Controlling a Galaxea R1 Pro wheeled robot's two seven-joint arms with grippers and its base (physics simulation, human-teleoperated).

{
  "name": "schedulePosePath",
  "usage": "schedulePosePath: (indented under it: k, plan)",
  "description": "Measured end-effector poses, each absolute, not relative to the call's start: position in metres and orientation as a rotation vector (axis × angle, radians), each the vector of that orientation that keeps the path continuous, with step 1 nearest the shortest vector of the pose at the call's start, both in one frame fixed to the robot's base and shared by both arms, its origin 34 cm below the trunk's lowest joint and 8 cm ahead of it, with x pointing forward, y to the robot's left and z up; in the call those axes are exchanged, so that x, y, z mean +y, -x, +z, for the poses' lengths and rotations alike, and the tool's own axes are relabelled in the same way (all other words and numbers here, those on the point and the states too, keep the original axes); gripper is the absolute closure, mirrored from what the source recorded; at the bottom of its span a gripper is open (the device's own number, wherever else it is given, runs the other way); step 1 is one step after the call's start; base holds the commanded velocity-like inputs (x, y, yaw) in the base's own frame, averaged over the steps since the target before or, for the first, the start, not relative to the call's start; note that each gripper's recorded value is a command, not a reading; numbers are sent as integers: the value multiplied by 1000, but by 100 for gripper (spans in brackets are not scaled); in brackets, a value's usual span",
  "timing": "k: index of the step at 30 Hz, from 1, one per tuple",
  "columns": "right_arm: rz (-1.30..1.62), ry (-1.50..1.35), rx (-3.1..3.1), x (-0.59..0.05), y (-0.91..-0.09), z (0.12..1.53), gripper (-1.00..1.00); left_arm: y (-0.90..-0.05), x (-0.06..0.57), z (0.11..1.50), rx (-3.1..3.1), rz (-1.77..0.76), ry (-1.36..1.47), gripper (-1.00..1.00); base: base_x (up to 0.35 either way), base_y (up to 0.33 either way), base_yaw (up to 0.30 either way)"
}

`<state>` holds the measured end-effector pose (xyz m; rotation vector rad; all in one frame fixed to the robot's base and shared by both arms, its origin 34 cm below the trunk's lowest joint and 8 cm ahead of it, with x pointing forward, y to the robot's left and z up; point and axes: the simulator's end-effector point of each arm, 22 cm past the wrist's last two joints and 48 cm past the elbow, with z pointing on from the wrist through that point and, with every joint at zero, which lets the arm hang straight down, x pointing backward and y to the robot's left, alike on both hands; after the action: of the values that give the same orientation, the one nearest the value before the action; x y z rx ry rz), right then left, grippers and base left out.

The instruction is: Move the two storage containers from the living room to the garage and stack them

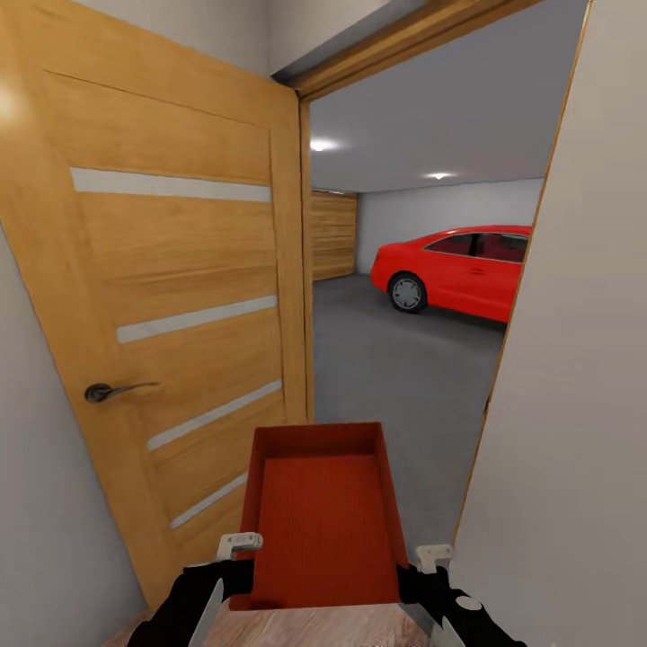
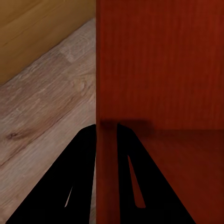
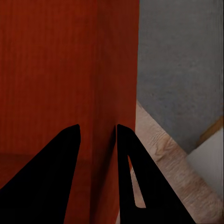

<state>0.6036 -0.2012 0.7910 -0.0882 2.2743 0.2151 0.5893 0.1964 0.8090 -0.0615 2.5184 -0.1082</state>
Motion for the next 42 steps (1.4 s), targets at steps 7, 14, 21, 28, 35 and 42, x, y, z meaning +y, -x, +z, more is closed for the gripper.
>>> schedulePosePath:
  k: [7,14,21,28,35,42]
  plan:
    - [215,88,2274,-201,-604,791,100,-589,196,809,2518,-108,62,100,7,19,-277]
    - [215,89,2274,-201,-604,791,100,-589,196,809,2518,-109,62,100,77,219,-277]
    - [215,89,2274,-201,-603,791,100,-589,196,809,2518,-108,62,100,73,268,-277]
    - [215,89,2274,-201,-604,791,100,-589,196,809,2518,-108,61,100,99,262,-277]
    - [215,89,2274,-201,-604,791,100,-589,196,809,2518,-108,60,100,90,262,-277]
    - [215,89,2274,-201,-604,791,100,-589,196,809,2518,-108,61,100,90,262,-275]
